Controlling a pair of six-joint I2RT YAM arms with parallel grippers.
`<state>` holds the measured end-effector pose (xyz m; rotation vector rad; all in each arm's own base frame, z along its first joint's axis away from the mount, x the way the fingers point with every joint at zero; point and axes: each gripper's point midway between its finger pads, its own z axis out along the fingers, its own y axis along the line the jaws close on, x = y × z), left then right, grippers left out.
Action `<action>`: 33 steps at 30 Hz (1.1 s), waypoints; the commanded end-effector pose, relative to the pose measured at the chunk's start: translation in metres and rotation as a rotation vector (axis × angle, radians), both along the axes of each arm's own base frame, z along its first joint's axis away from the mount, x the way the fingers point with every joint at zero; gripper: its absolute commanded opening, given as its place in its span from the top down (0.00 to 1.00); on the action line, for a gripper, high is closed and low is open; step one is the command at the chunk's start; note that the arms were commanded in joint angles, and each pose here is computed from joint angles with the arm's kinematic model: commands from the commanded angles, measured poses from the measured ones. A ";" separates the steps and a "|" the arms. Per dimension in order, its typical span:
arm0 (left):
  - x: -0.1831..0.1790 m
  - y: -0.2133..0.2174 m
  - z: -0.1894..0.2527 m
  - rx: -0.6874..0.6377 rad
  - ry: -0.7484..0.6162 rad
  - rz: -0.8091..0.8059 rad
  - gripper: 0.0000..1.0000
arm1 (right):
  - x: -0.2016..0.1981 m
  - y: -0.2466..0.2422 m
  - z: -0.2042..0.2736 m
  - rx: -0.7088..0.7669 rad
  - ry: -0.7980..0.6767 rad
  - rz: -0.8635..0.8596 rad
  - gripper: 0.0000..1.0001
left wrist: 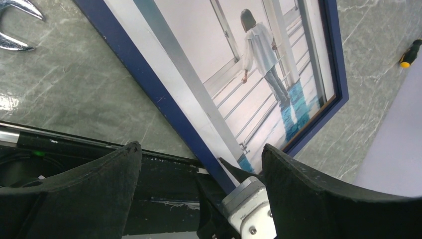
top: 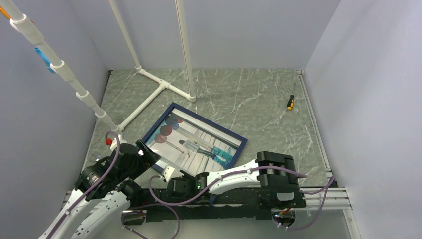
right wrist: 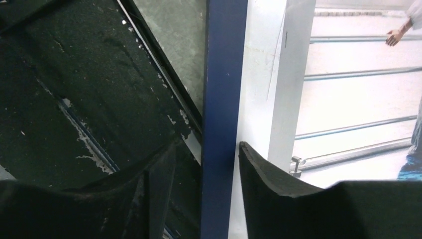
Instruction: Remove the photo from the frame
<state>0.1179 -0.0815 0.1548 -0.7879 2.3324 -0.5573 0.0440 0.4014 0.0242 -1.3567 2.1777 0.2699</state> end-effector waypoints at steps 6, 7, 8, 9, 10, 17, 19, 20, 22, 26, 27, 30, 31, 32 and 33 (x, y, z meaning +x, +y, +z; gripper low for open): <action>0.003 -0.004 -0.006 -0.017 0.018 0.016 0.08 | 0.007 0.008 0.011 0.070 -0.030 -0.041 0.69; 0.003 -0.004 -0.006 -0.020 0.015 0.017 0.08 | 0.008 0.010 0.016 0.082 -0.031 -0.041 0.71; 0.004 -0.005 -0.004 -0.025 0.008 0.018 0.08 | 0.008 0.012 0.022 0.096 -0.030 -0.041 0.73; 0.004 -0.005 -0.001 -0.030 -0.001 0.019 0.08 | 0.007 0.014 0.030 0.117 -0.030 -0.041 0.75; 0.005 -0.005 0.002 -0.037 -0.011 0.021 0.08 | 0.008 0.015 0.036 0.133 -0.030 -0.041 0.77; 0.008 -0.008 0.027 -0.072 -0.059 0.013 0.07 | 0.011 0.023 0.077 0.228 -0.024 -0.036 1.00; 0.007 -0.008 0.031 -0.077 -0.057 0.017 0.07 | 0.009 0.023 0.088 0.263 -0.006 -0.028 1.00; 0.007 -0.008 0.033 -0.082 -0.055 0.019 0.06 | 0.008 0.022 0.093 0.280 0.006 -0.022 1.00; 0.006 -0.008 0.034 -0.102 -0.049 0.035 0.05 | 0.006 0.021 0.101 0.318 0.027 -0.013 1.00; 0.002 -0.011 0.025 -0.188 -0.002 0.112 0.05 | 0.004 0.018 0.109 0.389 0.102 0.009 1.00; 0.001 -0.014 0.021 -0.221 0.018 0.134 0.05 | 0.002 0.018 0.111 0.408 0.121 0.018 1.00; -0.002 -0.023 0.005 -0.316 0.093 0.196 0.06 | 0.001 0.019 0.114 0.442 0.159 0.026 1.00; -0.003 -0.026 -0.002 -0.337 0.119 0.215 0.06 | 0.001 0.019 0.113 0.443 0.166 0.028 1.00; -0.003 -0.029 -0.008 -0.359 0.138 0.228 0.07 | 0.000 0.019 0.112 0.443 0.172 0.029 1.00; -0.002 -0.032 -0.013 -0.375 0.154 0.239 0.07 | 0.000 0.019 0.111 0.445 0.178 0.030 1.00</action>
